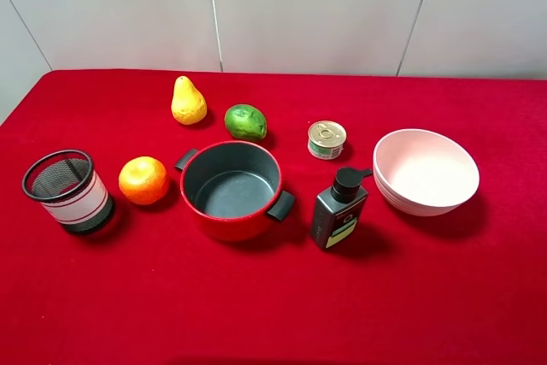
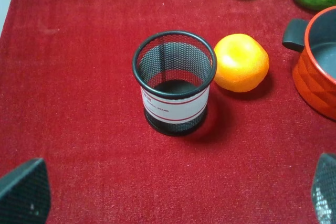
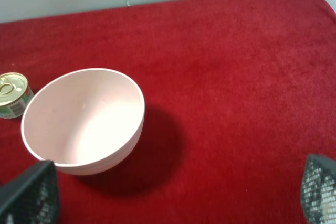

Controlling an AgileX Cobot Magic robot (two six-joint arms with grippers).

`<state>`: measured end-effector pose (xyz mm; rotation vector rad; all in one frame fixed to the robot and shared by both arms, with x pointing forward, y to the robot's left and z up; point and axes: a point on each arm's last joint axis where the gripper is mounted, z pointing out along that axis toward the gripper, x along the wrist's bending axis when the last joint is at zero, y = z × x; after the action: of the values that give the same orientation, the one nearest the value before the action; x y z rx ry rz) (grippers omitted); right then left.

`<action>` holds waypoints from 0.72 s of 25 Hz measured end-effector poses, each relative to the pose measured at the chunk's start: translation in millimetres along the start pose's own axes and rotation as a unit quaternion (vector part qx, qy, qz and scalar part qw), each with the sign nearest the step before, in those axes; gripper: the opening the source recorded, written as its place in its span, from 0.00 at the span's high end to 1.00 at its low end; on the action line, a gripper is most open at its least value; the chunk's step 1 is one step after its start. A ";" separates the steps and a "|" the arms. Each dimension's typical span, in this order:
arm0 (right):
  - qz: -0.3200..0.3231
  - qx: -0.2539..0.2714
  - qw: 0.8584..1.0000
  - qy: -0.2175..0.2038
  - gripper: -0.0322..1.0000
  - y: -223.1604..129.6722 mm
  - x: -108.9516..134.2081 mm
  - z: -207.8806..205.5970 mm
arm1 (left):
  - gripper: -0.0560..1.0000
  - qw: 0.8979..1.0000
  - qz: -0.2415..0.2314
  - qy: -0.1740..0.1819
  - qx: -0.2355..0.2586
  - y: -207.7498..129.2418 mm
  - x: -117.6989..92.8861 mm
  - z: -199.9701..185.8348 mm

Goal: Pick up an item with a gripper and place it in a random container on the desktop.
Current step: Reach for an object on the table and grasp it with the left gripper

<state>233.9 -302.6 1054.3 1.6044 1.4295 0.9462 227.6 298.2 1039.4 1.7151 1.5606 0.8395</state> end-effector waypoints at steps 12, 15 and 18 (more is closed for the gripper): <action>0.000 0.000 1.000 0.000 0.30 0.0 0.0 0.0 | 0.00 1.000 0.000 0.000 0.000 0.0 0.0 0.0; 0.000 0.000 1.000 0.000 0.30 0.0 0.0 0.0 | 0.00 1.000 0.000 0.000 0.000 0.0 0.0 0.0; 0.000 0.000 1.000 0.000 0.30 0.0 0.0 0.0 | 0.00 1.000 0.000 0.000 0.000 0.0 0.0 0.0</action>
<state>233.9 -302.6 1054.3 1.6044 1.4295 0.9462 227.6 298.2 1039.4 1.7151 1.5606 0.8395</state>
